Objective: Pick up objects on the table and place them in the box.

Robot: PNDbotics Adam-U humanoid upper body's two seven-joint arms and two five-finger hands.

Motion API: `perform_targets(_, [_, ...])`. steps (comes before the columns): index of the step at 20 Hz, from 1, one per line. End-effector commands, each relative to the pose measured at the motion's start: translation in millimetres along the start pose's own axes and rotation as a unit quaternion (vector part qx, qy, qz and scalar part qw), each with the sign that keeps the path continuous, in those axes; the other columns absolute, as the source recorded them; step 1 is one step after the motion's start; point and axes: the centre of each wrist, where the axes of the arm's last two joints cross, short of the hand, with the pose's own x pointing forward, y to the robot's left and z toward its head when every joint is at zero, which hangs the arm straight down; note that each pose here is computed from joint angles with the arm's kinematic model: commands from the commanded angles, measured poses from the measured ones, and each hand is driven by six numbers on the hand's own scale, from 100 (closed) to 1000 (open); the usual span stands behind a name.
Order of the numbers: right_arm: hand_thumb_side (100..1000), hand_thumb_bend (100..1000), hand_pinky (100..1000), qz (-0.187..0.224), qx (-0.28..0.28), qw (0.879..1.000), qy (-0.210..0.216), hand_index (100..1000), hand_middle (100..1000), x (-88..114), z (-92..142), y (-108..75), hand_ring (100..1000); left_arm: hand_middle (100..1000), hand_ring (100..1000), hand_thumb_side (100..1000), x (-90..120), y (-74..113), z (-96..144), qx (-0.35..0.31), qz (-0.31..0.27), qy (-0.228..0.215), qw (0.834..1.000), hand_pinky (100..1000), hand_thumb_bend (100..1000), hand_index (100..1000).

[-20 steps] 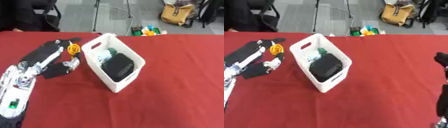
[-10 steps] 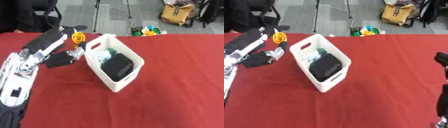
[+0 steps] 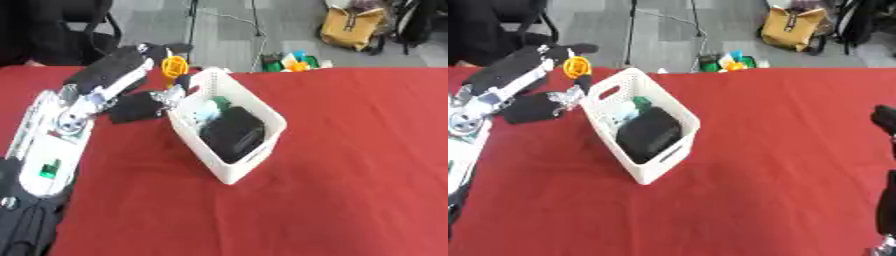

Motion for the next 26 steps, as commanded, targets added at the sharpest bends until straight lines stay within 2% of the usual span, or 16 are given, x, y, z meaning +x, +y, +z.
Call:
perform_targets(1, [940, 100, 779, -0.003, 0.008, 1.0, -0.014, 760, 651, 5.5, -6.5, -2.0, 751, 633, 703, 927, 3.1, 6.5, -7.2, 0.002, -0.007, -0.01, 1.0, 946, 100, 982])
perform_targets(9, [942, 100, 781, -0.005, 0.01, 1.0, -0.015, 760, 651, 5.5, -6.7, -0.7, 751, 632, 705, 970, 3.0, -12.4, -24.5, -0.025, 0.0, -0.01, 1.0, 945, 100, 983])
perform_targets(15, [946, 100, 781, -0.007, 0.012, 1.0, -0.016, 761, 652, 5.5, -7.2, 0.1, 752, 693, 745, 1000, -1.3, -26.6, -30.1, -0.044, -0.003, 0.003, 0.999, 953, 100, 1000])
perform_targets(18, [951, 100, 781, -0.008, 0.012, 1.0, -0.017, 761, 652, 5.6, -7.2, 0.2, 752, 810, 824, 1000, -3.2, -31.4, -31.9, -0.058, -0.006, 0.007, 0.998, 974, 100, 1000])
perform_targets(19, [951, 100, 781, -0.008, 0.012, 1.0, -0.017, 761, 652, 5.6, -7.2, 0.2, 752, 810, 824, 1000, -3.6, -32.1, -32.2, -0.061, -0.008, 0.008, 0.998, 974, 100, 1000])
perform_targets(20, [951, 100, 781, -0.008, 0.012, 1.0, -0.018, 761, 652, 5.6, -7.2, 0.2, 752, 957, 946, 1000, -3.8, -32.6, -32.5, -0.064, -0.01, 0.009, 0.998, 1000, 100, 1000])
perform_targets(23, [952, 100, 782, -0.008, 0.013, 1.0, -0.018, 761, 652, 5.6, -7.1, 0.6, 752, 1000, 999, 1000, -3.8, -33.1, -33.7, -0.073, -0.019, 0.008, 0.997, 1000, 100, 1000])
perform_targets(26, [953, 100, 782, -0.009, 0.014, 1.0, -0.018, 761, 652, 5.6, -7.0, 1.0, 752, 1000, 1000, 1000, -3.7, -33.2, -34.5, -0.075, -0.024, 0.007, 0.997, 1000, 100, 1000])
